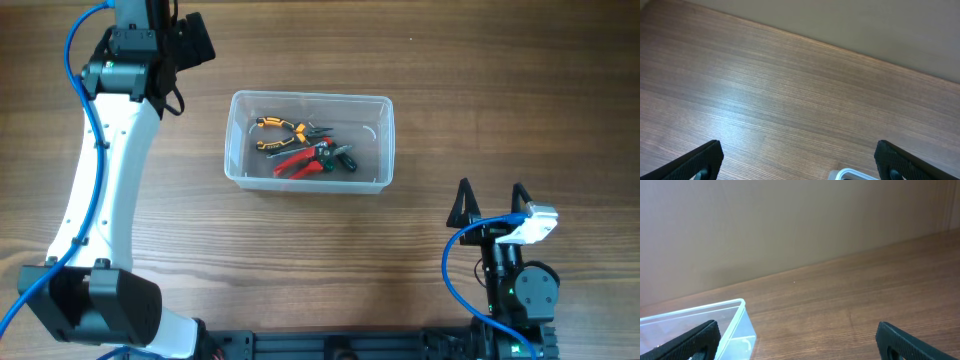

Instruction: Pack container

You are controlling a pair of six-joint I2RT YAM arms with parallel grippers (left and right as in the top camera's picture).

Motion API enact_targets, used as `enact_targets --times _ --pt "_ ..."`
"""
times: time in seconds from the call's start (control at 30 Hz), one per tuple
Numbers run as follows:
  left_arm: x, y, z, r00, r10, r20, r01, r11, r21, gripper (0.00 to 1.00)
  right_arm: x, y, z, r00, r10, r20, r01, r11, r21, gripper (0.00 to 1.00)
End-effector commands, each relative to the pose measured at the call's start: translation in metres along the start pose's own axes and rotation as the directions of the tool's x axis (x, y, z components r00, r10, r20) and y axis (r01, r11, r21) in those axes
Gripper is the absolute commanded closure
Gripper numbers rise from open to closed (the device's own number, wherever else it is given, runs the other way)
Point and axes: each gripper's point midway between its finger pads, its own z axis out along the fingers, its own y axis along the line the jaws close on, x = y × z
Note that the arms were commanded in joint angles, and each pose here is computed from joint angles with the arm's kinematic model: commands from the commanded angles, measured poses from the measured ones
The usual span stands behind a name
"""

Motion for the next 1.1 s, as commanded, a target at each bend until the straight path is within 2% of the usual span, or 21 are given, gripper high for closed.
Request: enact_targets --times 0.0,0.47,0.57,0.63,0.67,0.8,0.93,1.0,1.07 --pt "-0.004 0.001 -0.004 1.0 -0.02 0.014 0.02 1.0 -0.001 0.0 -0.003 0.001 -0.001 1.0 0.012 0.015 -0.012 1.0 -0.008 0.0" --pt "0.002 0.002 -0.004 1.0 -0.006 -0.011 0.006 1.0 -0.005 0.0 -0.003 0.001 -0.001 1.0 0.012 0.015 -0.012 1.0 -0.008 0.0" --pt "-0.021 0.006 -0.025 0.996 -0.032 0.081 0.031 0.999 0.006 0.0 -0.003 0.001 -0.001 1.0 0.012 0.015 -0.012 1.0 -0.008 0.0" --pt "-0.055 0.013 -0.064 0.971 -0.083 0.223 0.074 0.996 0.046 0.0 -0.003 0.001 -0.001 1.0 0.012 0.014 -0.012 1.0 -0.008 0.0" --pt "-0.074 0.019 -0.1 0.943 -0.115 0.311 0.095 0.993 0.076 0.0 -0.003 0.001 -0.001 1.0 0.012 0.014 -0.012 1.0 -0.008 0.0" --pt "-0.096 0.045 -0.208 0.846 -0.188 0.5 0.131 0.981 0.146 0.0 -0.003 0.001 -0.001 1.0 0.012 0.015 -0.012 1.0 -0.008 0.0" --pt "-0.09 0.079 -0.325 0.699 -0.261 0.666 0.152 0.964 0.219 0.0 -0.003 0.001 -0.001 1.0 0.012 0.014 -0.012 1.0 -0.008 0.0" --pt "-0.073 0.091 -0.361 0.666 -0.275 0.693 0.15 0.96 0.236 0.0 -0.003 0.001 -0.001 1.0 0.012 0.014 -0.012 1.0 -0.008 0.0" --pt "-0.046 0.103 -0.387 0.66 -0.277 0.698 0.15 0.959 0.239 0.0 -0.003 0.001 -0.001 1.0 0.012 0.015 -0.012 1.0 -0.008 0.0"
